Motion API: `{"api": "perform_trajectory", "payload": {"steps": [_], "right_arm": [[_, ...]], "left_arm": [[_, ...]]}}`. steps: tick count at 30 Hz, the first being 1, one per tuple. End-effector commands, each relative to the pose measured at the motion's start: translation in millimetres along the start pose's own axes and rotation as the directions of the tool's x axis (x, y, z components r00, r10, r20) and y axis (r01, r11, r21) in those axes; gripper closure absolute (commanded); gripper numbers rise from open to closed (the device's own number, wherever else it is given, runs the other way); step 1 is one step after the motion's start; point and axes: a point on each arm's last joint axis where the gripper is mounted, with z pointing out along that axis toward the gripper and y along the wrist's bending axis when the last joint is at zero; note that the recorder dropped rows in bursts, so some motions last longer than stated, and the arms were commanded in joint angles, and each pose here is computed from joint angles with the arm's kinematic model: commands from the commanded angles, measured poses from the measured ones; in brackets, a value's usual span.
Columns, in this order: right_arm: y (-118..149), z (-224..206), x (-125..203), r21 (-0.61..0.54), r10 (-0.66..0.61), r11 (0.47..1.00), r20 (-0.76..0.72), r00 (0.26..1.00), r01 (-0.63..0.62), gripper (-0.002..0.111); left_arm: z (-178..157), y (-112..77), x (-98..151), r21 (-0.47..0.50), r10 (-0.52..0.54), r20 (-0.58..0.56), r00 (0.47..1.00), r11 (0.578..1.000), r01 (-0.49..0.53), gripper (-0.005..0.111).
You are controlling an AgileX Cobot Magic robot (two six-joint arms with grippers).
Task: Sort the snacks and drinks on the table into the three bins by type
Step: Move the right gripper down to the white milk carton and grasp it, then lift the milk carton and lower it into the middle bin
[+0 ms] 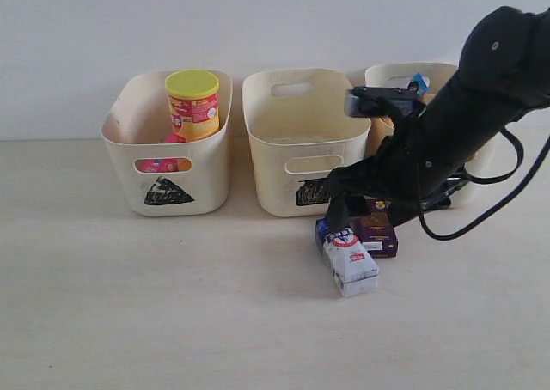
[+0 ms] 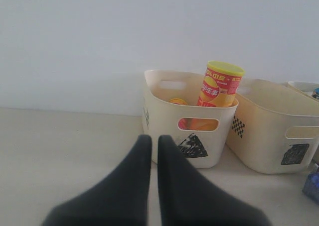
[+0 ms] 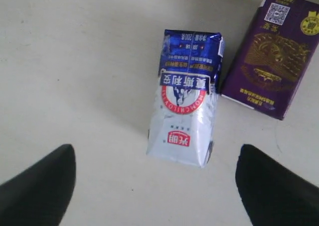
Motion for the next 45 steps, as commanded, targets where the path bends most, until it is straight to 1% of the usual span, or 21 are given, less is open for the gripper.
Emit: {"api": "perform_trajectory", "payload": {"steps": [1, 7, 10, 14, 17, 19, 20, 22, 27, 29, 35, 42, 45], "right_arm": [[-8, 15, -9, 0.034, -0.008, 0.999, 0.006, 1.0, 0.008, 0.029], [-15, 40, -10, 0.053, 0.012, 0.999, -0.03, 0.999, -0.01, 0.029], [-13, 53, -8, 0.062, -0.005, 0.998, -0.062, 0.998, 0.009, 0.029], [-2, 71, -3, 0.082, -0.056, 0.995, -0.1, 0.993, 0.065, 0.029], [1, 82, -1, 0.107, -0.045, 0.993, -0.098, 0.994, 0.055, 0.029], [1, 87, -1, 0.112, -0.039, 0.992, -0.097, 0.994, 0.05, 0.032], [1, 89, 0, 0.113, -0.036, 0.992, -0.099, 0.994, 0.048, 0.036], [0, 92, 1, 0.114, -0.029, 0.993, -0.108, 0.994, 0.041, 0.05], [1, 90, 3, 0.108, -0.033, 0.993, -0.137, 0.99, 0.048, 0.094], [3, 86, 2, 0.099, -0.058, 0.992, -0.153, 0.987, 0.073, 0.109], [11, 63, -8, 0.082, -0.077, 0.993, -0.143, 0.987, 0.09, 0.108], [29, 8, -22, 0.062, -0.116, 0.991, -0.058, 0.991, 0.12, 0.108], [38, -20, -31, 0.053, -0.151, 0.987, -0.015, 0.988, 0.152, 0.108]], "left_arm": [[0, 0.1, 1, -0.001, 0.005, 0.002, 1.0, 1.0, -0.005, 0.102], [0, 0.1, 1, -0.001, 0.003, 0.002, 1.0, 1.0, -0.003, 0.102], [0, 0.1, 1, -0.001, 0.001, 0.002, 1.0, 1.0, -0.001, 0.102], [0, 0.1, 1, -0.001, 0.001, 0.002, 1.0, 1.0, -0.001, 0.102], [0, 0.1, 1, 0.0, 0.001, 0.0, 1.0, 1.0, -0.001, 0.102], [0, 0.1, 1, 0.0, 0.001, 0.0, 1.0, 1.0, -0.001, 0.102], [0, 0.1, 1, 0.0, 0.001, 0.0, 1.0, 1.0, -0.001, 0.102], [0, 0.1, 1, 0.0, 0.001, 0.0, 1.0, 1.0, -0.001, 0.102], [0, 0.1, 1, 0.0, 0.001, 0.0, 1.0, 1.0, -0.001, 0.102], [0, 0.1, 1, 0.0, 0.001, 0.0, 1.0, 1.0, -0.001, 0.102], [0, 0.1, 1, 0.0, 0.001, 0.0, 1.0, 1.0, -0.001, 0.102], [0, 0.1, 1, 0.0, 0.001, 0.0, 1.0, 1.0, -0.001, 0.102], [0, 0.1, 1, -0.001, 0.001, 0.002, 1.0, 1.0, -0.001, 0.102]]}}
